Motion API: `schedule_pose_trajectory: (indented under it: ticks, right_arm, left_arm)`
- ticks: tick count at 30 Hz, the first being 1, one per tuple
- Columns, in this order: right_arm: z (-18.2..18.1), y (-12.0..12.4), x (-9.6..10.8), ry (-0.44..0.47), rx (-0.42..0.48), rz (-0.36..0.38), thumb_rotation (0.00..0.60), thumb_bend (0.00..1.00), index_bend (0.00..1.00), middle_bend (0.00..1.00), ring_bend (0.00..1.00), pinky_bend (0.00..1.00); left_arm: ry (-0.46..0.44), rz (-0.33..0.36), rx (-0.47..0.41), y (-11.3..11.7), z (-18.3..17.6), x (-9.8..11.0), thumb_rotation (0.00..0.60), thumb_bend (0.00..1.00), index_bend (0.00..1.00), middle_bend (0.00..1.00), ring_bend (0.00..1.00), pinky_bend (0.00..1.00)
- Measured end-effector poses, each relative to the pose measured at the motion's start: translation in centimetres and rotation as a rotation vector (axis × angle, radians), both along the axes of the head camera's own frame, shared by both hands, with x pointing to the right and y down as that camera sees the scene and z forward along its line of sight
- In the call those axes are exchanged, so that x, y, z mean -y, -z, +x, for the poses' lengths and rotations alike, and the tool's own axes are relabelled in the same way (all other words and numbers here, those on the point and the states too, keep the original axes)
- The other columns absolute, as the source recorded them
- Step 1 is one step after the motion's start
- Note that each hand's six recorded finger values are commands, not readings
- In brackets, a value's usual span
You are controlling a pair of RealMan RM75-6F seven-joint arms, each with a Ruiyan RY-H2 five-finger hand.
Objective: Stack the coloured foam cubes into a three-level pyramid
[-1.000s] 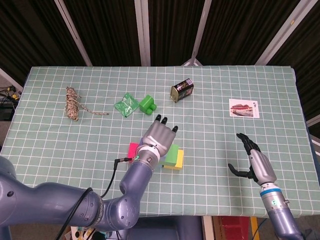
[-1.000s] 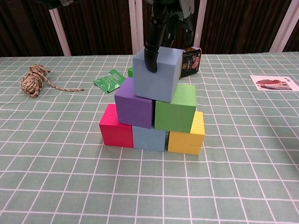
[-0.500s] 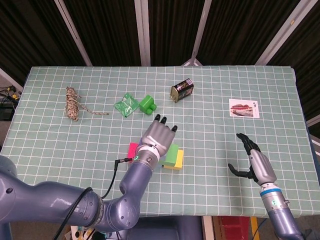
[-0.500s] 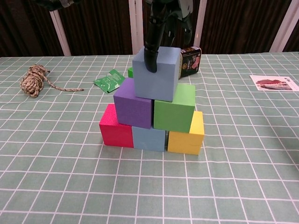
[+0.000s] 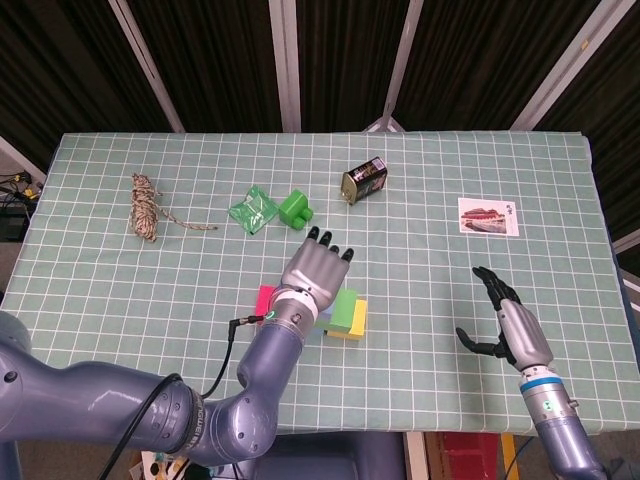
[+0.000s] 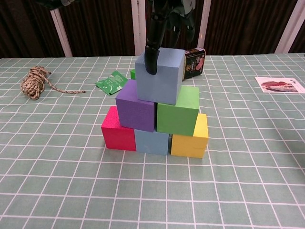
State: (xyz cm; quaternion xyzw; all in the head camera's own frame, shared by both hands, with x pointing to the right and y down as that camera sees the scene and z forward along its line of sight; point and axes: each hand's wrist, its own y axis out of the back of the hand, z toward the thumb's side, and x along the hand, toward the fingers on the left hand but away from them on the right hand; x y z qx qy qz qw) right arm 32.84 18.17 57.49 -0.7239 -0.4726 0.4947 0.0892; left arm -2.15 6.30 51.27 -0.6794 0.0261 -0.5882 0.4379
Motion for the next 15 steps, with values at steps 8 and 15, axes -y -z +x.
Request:
schedule_pose_trajectory:
  ticks: [8,15]
  right_arm:
    - [0.1,0.0,0.1,-0.002,-0.002,0.003,0.6,0.35,0.0,0.0,0.0,0.0]
    - [0.4,0.0,0.2,-0.008,-0.008,0.003,0.6,0.35,0.0,0.0,0.0,0.0]
  left_arm:
    - [0.021,0.006,-0.03,0.6,-0.1,0.4,0.6,0.13,0.0,0.03,0.0,0.0]
    - [0.084,0.03,-0.101,2.0,-1.1,1.8,0.6,0.1,0.0,0.01,0.0,0.0]
